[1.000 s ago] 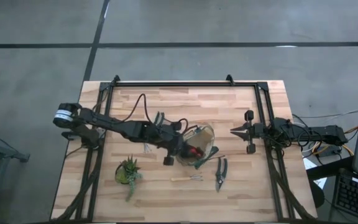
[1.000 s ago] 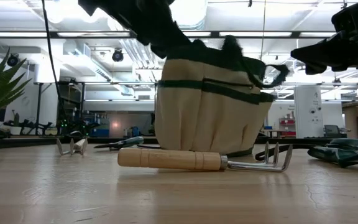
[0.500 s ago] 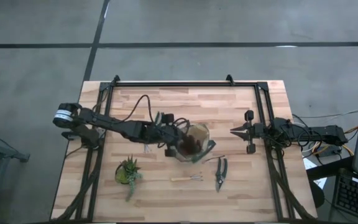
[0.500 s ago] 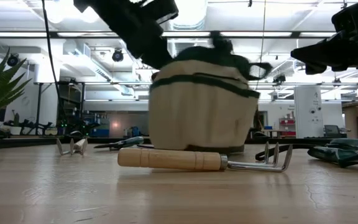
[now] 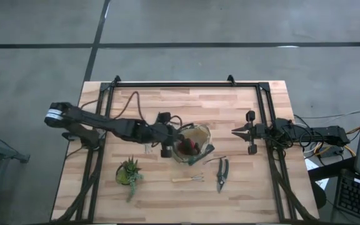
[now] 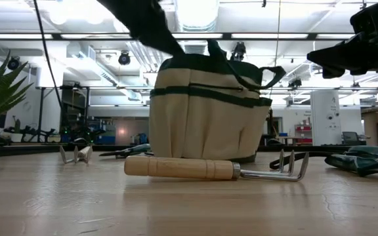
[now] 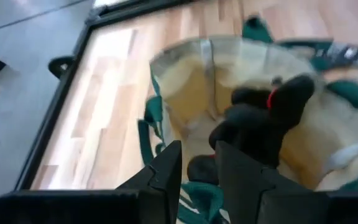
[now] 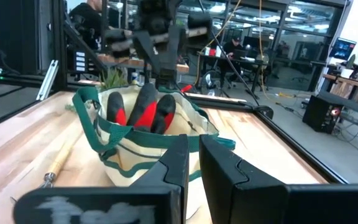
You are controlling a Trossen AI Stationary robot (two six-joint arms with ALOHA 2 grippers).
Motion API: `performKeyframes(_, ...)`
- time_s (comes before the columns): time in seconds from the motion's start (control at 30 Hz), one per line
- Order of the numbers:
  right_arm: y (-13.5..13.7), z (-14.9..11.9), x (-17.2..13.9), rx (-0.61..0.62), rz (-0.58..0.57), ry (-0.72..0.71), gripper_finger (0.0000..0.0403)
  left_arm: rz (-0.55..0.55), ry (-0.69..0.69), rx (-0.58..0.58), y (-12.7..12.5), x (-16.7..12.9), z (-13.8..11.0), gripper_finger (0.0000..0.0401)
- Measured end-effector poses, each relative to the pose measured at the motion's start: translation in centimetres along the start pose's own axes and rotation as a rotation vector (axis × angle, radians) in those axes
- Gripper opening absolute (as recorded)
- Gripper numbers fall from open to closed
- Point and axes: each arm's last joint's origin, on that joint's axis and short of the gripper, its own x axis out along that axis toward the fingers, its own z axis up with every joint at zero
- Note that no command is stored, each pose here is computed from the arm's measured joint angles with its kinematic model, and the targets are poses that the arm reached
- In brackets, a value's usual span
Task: Pick & Place Garden tools in Gardening bag
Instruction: Put the top green shear scissors into the green gardening bag
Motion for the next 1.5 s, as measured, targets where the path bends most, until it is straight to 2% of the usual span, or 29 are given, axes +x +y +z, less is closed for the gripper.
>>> performKeyframes(0.1,0.0,0.0,0.0,-0.001,0.0,0.0,0.0034,-0.013,-0.006,-0.009,0.3,-1.8,0.2,0.0101)
performKeyframes(0.2,0.0,0.0,0.0,0.0,0.0,0.0,0.0034,-0.019,0.007,-0.098,0.8,-3.1,0.0,0.0101)
performKeyframes(0.27,0.0,0.0,0.0,0.0,0.0,0.0,0.0034,-0.075,-0.002,-0.145,0.7,-3.6,-0.1,0.0101)
performKeyframes(0.37,0.0,0.0,0.0,-0.001,0.0,0.0,0.0034,-0.215,-0.014,-0.141,-0.6,-3.7,-0.5,0.0101)
performKeyframes(0.47,0.0,0.0,0.0,0.0,0.0,0.0,0.0034,-0.278,-0.026,-0.163,-2.0,-3.4,-0.8,0.0101)
performKeyframes(0.7,0.0,0.0,0.0,0.001,0.0,0.0,0.0034,-0.368,0.007,-0.15,-5.3,-3.2,-1.5,0.0101)
performKeyframes(0.87,0.0,0.0,0.0,0.001,0.0,0.0,0.0034,-0.387,0.049,-0.15,-6.7,-2.9,-2.7,0.0101)
performKeyframes(0.97,0.0,0.0,0.0,0.0,0.0,0.0,0.0034,-0.36,0.082,-0.162,-6.7,-2.8,-3.7,0.0101)
performKeyframes(1.03,0.0,0.0,0.0,0.0,-0.001,0.0,0.0034,-0.302,0.107,-0.183,-6.2,-2.8,-4.1,0.0101)
performKeyframes(1.2,0.0,0.0,0.0,-0.001,0.0,0.0,0.0034,-0.024,0.149,-0.251,-4.6,-2.5,-4.9,0.0101)
performKeyframes(1.33,0.0,0.0,0.0,-0.001,0.0,0.0,0.0034,0.124,0.154,-0.267,-3.4,-2.2,-5.1,0.0101)
performKeyframes(1.5,0.0,0.0,0.0,0.0,0.0,0.0,0.0034,0.284,0.165,-0.466,-0.1,-1.0,-5.5,0.0101)
